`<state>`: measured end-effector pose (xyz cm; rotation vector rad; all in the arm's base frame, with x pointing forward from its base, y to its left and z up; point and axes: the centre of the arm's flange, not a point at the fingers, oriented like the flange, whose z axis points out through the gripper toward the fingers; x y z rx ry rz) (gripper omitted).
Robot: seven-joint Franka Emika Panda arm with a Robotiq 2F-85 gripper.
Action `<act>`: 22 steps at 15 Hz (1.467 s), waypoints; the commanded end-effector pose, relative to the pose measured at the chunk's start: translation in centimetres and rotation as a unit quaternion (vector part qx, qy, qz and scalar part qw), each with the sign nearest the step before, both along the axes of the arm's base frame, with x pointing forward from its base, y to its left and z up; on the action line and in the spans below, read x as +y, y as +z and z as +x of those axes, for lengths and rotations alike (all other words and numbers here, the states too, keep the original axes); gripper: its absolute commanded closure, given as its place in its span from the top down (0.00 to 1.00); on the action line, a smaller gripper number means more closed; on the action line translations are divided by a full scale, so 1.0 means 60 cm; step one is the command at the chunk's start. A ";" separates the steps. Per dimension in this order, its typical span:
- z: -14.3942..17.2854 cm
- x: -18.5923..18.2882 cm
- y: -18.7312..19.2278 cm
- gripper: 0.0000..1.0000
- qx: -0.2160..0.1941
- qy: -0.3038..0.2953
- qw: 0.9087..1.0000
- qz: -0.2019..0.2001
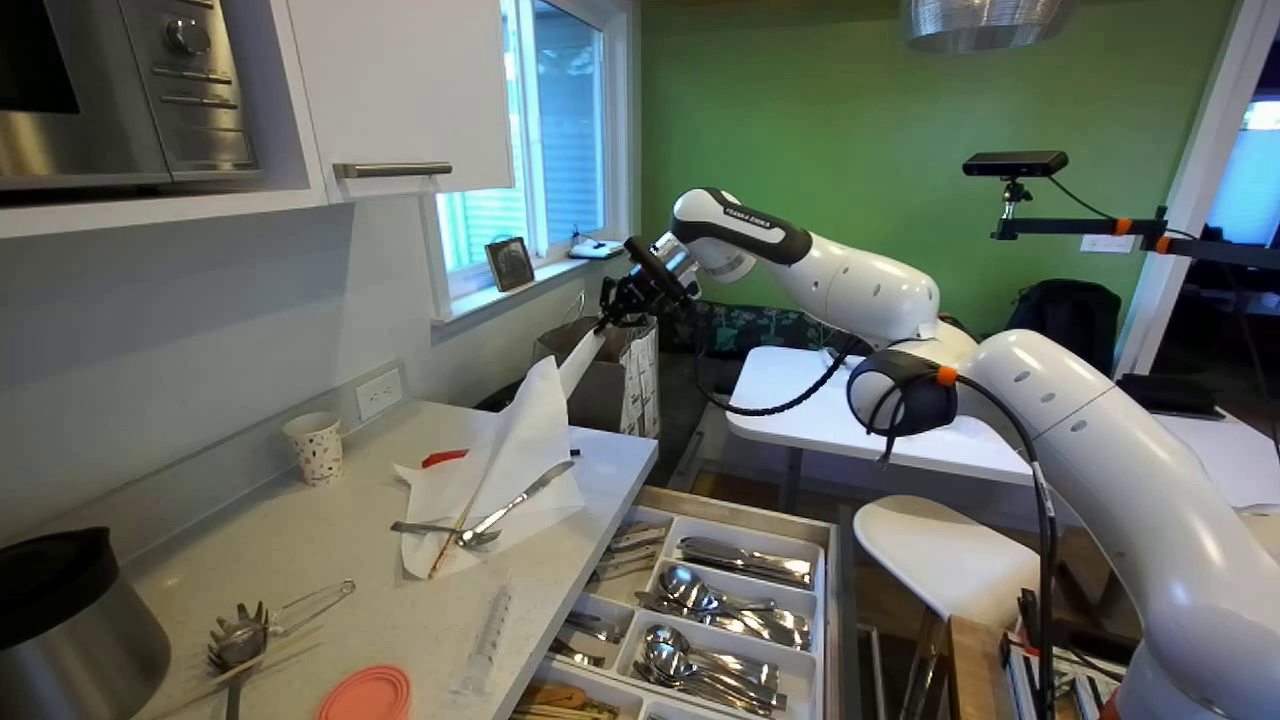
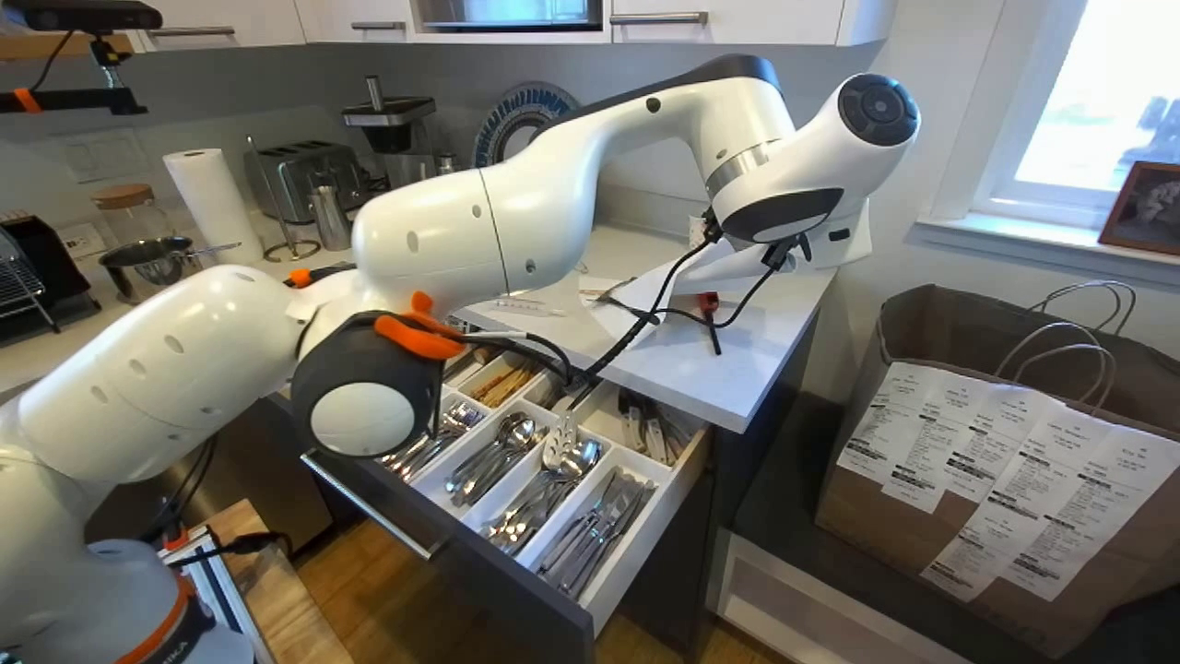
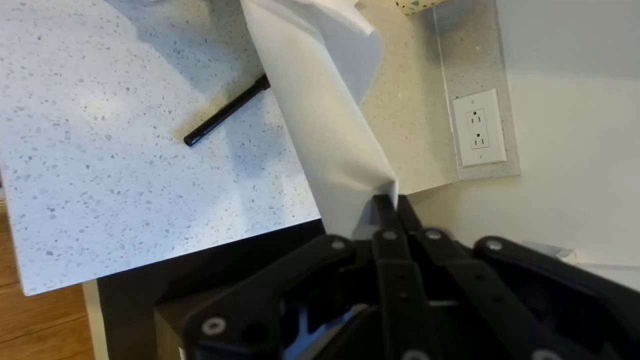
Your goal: Pick up the empty kitchen paper roll and move it to the right side of the kitchen counter
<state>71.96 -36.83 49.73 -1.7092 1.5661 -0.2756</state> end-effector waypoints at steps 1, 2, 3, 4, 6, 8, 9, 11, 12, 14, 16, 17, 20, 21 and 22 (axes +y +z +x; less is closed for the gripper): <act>-0.023 -0.020 0.007 0.00 -0.016 -0.017 0.999 0.030; -0.027 -0.026 0.010 0.00 -0.020 -0.025 0.999 0.032; -0.030 -0.031 0.013 0.00 -0.023 -0.030 0.999 0.034; -0.032 -0.035 0.015 0.00 -0.027 -0.036 0.998 0.038; -0.033 -0.041 0.015 0.00 -0.031 -0.044 0.998 0.043; -0.033 -0.043 0.016 0.00 -0.033 -0.049 0.997 0.046; -0.033 -0.044 0.017 0.00 -0.034 -0.051 0.997 0.047; -0.029 -0.044 0.016 0.00 -0.037 -0.063 0.996 0.058; -0.026 -0.045 0.015 0.00 -0.036 -0.072 0.994 0.068; -0.015 -0.045 0.006 0.00 -0.035 -0.105 0.990 0.087; -0.008 -0.041 -0.007 0.00 -0.024 -0.130 0.985 0.110; -0.004 -0.037 -0.014 0.00 -0.020 -0.140 0.982 0.124; 0.015 -0.017 -0.043 0.00 -0.017 -0.183 0.970 0.158; 0.023 -0.010 -0.055 0.00 -0.015 -0.197 0.966 0.165; 0.032 -0.003 -0.068 0.00 -0.017 -0.209 0.963 0.170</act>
